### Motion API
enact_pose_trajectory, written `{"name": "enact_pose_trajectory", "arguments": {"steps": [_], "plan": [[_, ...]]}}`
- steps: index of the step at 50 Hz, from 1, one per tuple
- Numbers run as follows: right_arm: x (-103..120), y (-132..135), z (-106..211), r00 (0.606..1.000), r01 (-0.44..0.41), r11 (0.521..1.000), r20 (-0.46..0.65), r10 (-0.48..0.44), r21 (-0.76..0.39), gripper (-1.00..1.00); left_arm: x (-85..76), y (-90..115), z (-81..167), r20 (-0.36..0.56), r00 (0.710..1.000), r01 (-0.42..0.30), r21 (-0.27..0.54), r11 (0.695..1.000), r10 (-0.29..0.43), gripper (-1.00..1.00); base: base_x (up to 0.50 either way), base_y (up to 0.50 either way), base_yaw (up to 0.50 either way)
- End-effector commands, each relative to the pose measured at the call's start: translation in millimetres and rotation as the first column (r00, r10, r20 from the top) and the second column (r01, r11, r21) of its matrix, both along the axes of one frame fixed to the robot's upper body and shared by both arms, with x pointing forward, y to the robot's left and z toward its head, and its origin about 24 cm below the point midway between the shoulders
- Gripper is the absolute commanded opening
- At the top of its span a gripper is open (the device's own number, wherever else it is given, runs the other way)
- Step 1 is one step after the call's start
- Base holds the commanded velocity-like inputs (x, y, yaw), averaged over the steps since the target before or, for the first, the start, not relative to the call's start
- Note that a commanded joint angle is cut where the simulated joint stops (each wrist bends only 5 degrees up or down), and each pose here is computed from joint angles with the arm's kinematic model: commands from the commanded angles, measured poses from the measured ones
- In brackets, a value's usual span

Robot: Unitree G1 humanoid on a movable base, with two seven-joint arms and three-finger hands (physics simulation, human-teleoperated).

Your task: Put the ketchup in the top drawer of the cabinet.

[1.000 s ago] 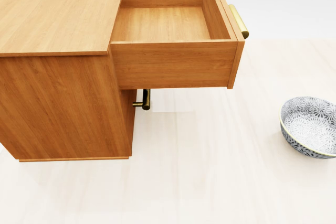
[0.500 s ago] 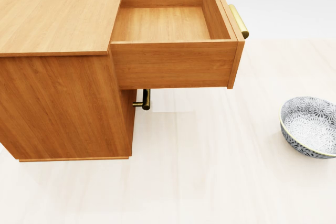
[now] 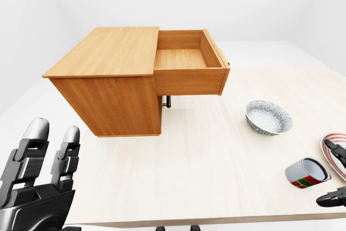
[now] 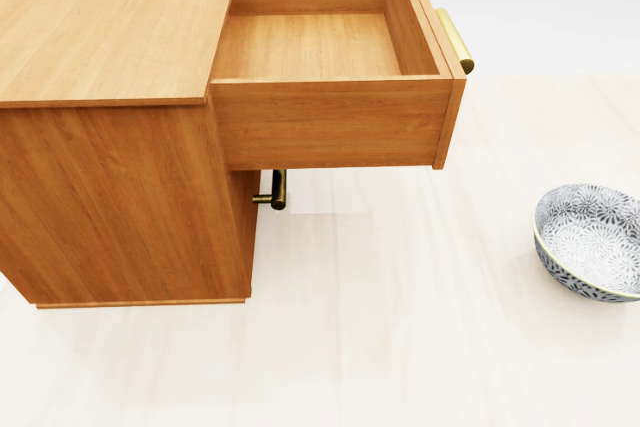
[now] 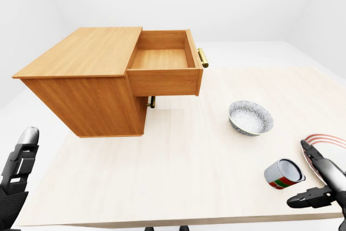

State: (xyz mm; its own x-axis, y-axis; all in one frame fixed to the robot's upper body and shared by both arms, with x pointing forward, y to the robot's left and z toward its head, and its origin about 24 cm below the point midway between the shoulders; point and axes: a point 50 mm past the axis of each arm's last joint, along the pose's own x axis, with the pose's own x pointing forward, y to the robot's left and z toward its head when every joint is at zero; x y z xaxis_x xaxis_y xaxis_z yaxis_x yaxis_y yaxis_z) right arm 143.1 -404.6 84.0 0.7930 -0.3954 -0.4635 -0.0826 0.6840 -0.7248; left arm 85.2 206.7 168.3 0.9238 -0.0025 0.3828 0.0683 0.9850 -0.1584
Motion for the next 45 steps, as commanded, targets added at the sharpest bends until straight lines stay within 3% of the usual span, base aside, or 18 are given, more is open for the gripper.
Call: {"name": "enact_pose_trajectory", "arguments": {"steps": [1,45], "plan": [[10.9,-4.7,-26.0,0.998,0.032,0.994,-0.059,-0.026,0.104,1.0,6.0,-2.2,9.4,0.112,0.994,-0.013,0.008,1.0,0.012,1.0,0.0,0.0,0.0],[12.8,-2.2,-46.0,0.991,0.031,0.986,-0.133,-0.009,0.163,1.0,5.9,-2.8,8.9,0.109,0.994,-0.01,0.011,1.0,0.009,1.0,0.0,0.0,0.0]]}}
